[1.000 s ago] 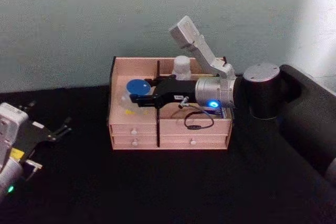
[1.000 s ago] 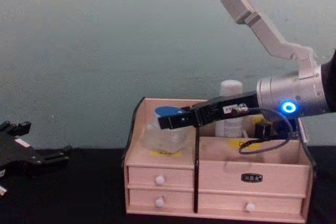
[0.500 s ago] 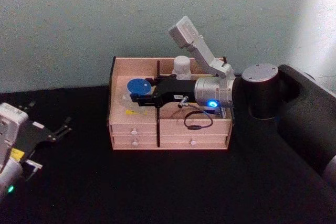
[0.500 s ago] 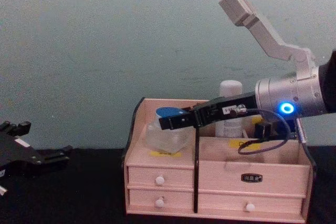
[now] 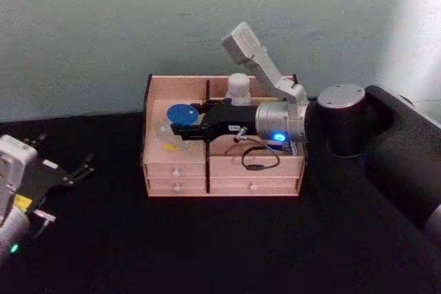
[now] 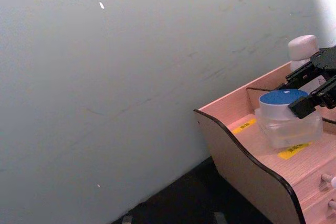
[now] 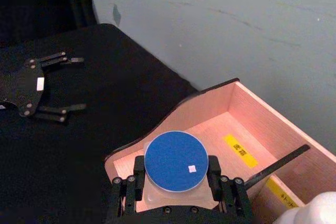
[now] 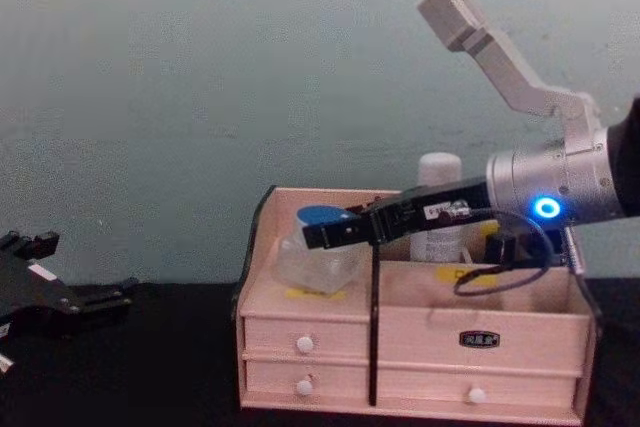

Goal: Pick up the facial cleanser and watermelon frost from the table and place them into the tiered storage box.

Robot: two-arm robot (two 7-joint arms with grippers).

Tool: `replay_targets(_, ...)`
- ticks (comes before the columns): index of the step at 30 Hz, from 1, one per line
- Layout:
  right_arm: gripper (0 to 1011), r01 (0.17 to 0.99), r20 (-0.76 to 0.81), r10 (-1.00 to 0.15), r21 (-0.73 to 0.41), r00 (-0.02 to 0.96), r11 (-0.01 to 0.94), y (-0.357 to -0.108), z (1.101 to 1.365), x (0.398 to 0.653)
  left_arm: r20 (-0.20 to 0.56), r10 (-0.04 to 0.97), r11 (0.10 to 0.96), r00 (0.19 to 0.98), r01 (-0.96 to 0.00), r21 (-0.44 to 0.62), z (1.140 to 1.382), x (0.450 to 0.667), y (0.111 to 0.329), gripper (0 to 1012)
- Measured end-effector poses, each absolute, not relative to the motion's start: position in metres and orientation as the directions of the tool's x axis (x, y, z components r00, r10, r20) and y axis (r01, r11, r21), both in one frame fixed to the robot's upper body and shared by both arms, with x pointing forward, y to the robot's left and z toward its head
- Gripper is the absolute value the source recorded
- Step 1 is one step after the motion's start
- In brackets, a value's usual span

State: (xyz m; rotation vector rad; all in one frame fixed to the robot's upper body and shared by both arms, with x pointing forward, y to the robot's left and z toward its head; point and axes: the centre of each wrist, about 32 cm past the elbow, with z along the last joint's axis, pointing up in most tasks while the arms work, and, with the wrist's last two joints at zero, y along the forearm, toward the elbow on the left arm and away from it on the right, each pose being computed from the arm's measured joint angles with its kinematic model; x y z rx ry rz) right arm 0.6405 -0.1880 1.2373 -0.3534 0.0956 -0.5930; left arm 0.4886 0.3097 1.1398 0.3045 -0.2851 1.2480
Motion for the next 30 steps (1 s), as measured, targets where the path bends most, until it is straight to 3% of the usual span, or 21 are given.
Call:
replay_targets(7, 712, 0.529, 0.012, -0.562, -0.353, 0.827, 0.772, -0.1881, 1.2372, 0.6405, 0.374, 0.88, 0.287, 0.292, -0.955, 0.07, 1.1398, 0.4886, 0.3097, 1001)
replay_targets(19, 1002, 0.529, 0.011, -0.561, -0.352, 0.828, 0.772, -0.1881, 1.2373, 0.6405, 0.374, 0.88, 0.287, 0.292, -0.955, 0.07, 1.1398, 0.4886, 0.3097, 1001)
replay_targets(30, 1000, 0.529, 0.011, -0.561, -0.353, 0.828, 0.772, -0.1881, 1.2373, 0.6405, 0.374, 0.88, 0.287, 0.292, -0.955, 0.07, 1.1398, 0.4886, 0.3096, 1001)
